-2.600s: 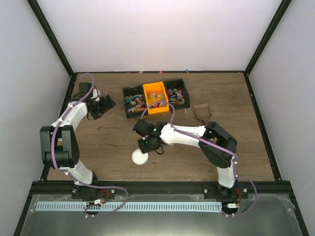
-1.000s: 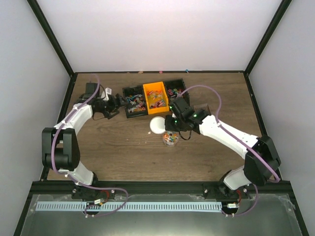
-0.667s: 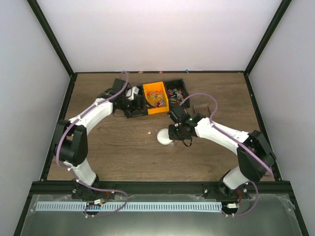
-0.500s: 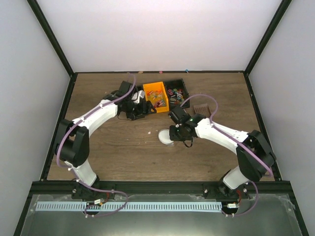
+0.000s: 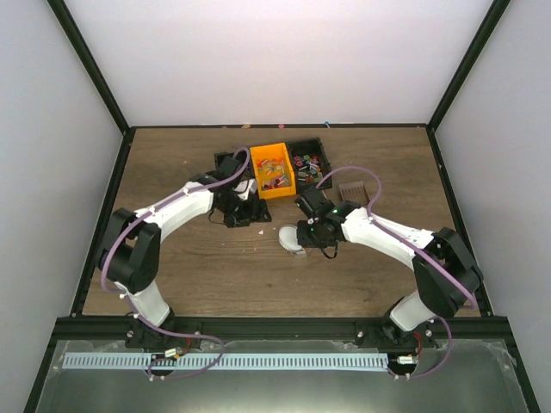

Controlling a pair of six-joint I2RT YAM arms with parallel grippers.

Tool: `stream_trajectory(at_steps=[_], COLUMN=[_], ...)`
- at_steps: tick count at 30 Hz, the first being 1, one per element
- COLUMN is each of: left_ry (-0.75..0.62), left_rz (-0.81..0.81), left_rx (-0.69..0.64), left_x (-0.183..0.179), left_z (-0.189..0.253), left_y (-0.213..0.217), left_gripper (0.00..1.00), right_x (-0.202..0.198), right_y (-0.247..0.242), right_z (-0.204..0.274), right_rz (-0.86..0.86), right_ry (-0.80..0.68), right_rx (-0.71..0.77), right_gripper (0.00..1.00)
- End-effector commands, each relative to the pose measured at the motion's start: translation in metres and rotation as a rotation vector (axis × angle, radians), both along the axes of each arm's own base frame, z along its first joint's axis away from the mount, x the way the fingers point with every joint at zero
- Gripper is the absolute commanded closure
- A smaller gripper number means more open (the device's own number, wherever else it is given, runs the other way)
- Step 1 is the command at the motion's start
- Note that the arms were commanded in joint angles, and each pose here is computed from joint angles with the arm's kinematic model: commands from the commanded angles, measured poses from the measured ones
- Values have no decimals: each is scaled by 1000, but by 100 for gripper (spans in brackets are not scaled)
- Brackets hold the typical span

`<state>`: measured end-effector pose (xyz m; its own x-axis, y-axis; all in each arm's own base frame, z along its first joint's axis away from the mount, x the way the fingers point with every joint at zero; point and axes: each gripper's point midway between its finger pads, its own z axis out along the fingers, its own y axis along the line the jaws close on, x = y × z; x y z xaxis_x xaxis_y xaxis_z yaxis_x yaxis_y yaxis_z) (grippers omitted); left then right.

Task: Pack the candies
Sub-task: Close the bottle lid on the packing bottle.

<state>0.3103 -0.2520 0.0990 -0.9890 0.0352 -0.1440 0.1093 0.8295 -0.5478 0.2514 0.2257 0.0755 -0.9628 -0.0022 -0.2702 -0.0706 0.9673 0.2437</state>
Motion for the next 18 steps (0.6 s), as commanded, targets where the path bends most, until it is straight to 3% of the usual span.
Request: stream_trajectory(at_steps=[1,7,18], left_ry=[53,73,77], left_rz=[-105,-192,-232], left_rx=[153,212,122], left_x=[-35,-55,-59], left_z=[-25,-34,-13], left_y=[12,3,-31], left_gripper=[20,21,21], right_x=[8,10,13], right_y=[-2,0,4], right_z=[10,7,14], right_rz=[5,19,23], right_ry=[-34,-32,-43], right_rx=[-11,-21,-4], right_gripper=[79,79,79])
